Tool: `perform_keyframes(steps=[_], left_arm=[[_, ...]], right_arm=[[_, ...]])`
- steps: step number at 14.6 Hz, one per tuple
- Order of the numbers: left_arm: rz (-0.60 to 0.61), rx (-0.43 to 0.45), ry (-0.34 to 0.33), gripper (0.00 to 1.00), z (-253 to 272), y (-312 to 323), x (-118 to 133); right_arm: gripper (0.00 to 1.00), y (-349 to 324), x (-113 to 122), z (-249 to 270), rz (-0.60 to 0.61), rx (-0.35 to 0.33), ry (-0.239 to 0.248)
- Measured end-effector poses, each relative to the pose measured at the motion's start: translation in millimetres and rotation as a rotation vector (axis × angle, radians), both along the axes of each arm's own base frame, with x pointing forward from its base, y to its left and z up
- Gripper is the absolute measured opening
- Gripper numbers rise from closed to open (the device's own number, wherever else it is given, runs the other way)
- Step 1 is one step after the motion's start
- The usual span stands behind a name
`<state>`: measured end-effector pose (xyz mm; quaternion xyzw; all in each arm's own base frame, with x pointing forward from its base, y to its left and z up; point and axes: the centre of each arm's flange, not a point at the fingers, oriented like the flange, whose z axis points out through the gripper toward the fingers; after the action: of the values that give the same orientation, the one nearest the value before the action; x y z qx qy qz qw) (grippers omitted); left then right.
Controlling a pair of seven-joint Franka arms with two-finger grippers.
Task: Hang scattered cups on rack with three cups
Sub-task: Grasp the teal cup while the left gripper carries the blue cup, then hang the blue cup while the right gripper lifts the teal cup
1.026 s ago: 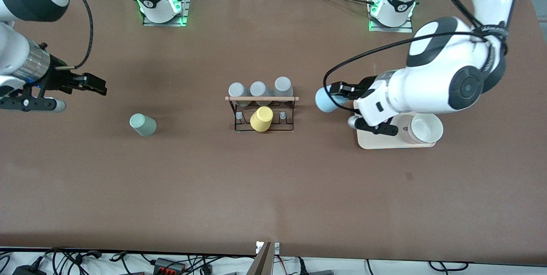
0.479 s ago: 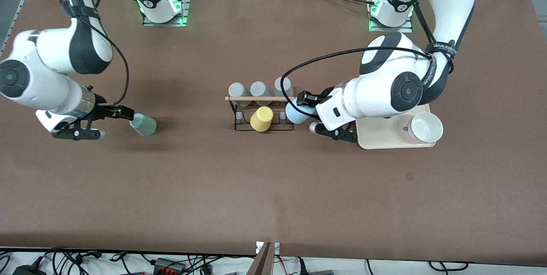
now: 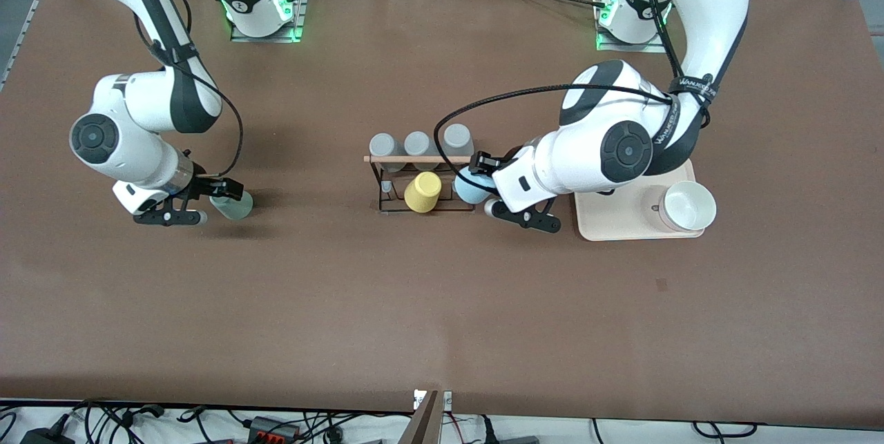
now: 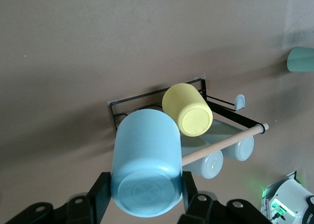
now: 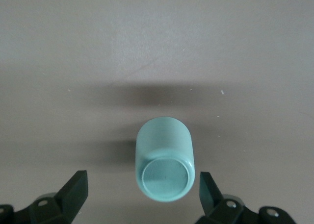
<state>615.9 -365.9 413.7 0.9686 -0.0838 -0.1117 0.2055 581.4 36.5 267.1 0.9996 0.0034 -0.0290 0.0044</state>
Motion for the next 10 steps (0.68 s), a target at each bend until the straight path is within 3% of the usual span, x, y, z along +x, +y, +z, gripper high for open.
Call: perform_keyframes(steps=[9,10], left_arm=[[-0.077,0.067,-0.04,0.63,-30,-33,-14],[-0.076,0.064,-0.048,0.63,-33,-36,-13]], right_arm=[[1.0,-14,-16,-40,0.012,0.004,-0.012],[0.94,-14,-16,-39,0.012,0.004,-0.013]])
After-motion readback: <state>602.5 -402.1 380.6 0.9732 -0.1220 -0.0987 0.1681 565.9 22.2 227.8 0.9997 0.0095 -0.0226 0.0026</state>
